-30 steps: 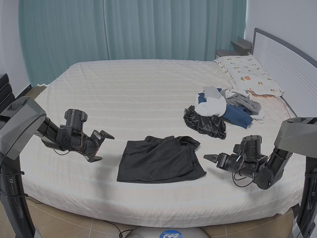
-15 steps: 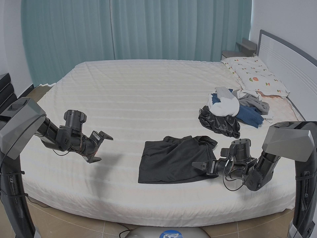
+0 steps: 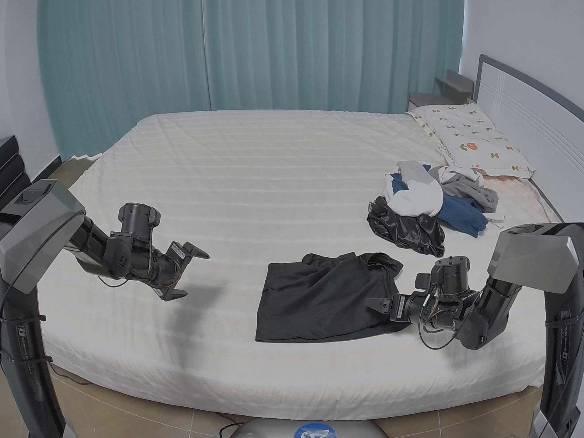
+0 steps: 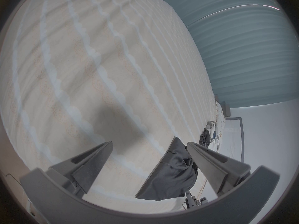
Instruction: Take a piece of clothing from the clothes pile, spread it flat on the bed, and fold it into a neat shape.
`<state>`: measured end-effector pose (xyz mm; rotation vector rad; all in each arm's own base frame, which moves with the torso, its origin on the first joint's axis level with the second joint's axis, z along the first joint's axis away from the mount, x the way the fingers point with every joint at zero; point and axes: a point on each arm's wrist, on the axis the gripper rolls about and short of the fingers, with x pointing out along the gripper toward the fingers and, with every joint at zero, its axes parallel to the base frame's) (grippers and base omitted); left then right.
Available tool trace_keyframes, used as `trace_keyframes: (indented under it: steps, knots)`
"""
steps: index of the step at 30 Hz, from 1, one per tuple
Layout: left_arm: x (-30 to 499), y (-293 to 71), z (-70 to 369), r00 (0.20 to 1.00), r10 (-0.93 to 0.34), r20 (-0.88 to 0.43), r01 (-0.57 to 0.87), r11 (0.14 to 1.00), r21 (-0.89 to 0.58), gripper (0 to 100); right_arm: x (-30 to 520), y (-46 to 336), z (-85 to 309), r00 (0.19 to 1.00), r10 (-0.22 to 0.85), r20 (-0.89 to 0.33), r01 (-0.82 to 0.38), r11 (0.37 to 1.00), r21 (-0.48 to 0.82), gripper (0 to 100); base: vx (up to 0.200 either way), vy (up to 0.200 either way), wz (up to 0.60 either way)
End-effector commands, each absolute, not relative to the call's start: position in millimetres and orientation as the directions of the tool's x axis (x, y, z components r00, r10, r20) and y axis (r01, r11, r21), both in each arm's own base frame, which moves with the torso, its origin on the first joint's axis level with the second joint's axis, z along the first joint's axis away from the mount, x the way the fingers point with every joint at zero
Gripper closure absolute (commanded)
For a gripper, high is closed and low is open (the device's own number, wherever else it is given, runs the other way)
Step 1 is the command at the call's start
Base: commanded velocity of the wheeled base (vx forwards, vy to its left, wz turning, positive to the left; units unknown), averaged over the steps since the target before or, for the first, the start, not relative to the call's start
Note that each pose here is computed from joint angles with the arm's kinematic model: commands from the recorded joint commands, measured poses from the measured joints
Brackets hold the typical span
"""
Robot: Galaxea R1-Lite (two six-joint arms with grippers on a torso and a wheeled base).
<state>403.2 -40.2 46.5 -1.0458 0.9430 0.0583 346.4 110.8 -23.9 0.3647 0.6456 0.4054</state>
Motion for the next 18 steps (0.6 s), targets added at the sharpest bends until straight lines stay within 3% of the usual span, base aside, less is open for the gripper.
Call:
trace_keyframes:
  steps: [1, 2, 3, 18]
  knots:
    - [403.6, -40.2, 46.0, 0.623, -0.376, -0.686, -0.458, 0.536, -0.709, 0, 345.9, 109.4, -31.4, 0.717, 0.467, -0.518, -0.239, 0.862, 0.447, 0, 0.000, 0.000, 0.00]
    - [403.6, -40.2, 46.0, 0.623, -0.376, -0.686, -0.458, 0.536, -0.709, 0, 345.8, 109.4, -32.5, 0.715, 0.467, -0.520, -0.237, 0.862, 0.447, 0, 0.000, 0.000, 0.00]
    - [403.4, -40.1, 45.7, 0.622, -0.374, -0.688, -0.459, 0.537, -0.708, 0, 345.5, 109.9, -33.6, 0.713, 0.467, -0.523, -0.237, 0.862, 0.447, 100, 0.000, 0.000, 0.00]
    - [403.7, -40.7, 45.4, 0.623, -0.371, -0.689, -0.460, 0.538, -0.706, 0, 315.9, 82.4, -16.1, 0.726, 0.457, -0.515, -0.203, 0.857, 0.474, 100, 0.000, 0.000, 0.00]
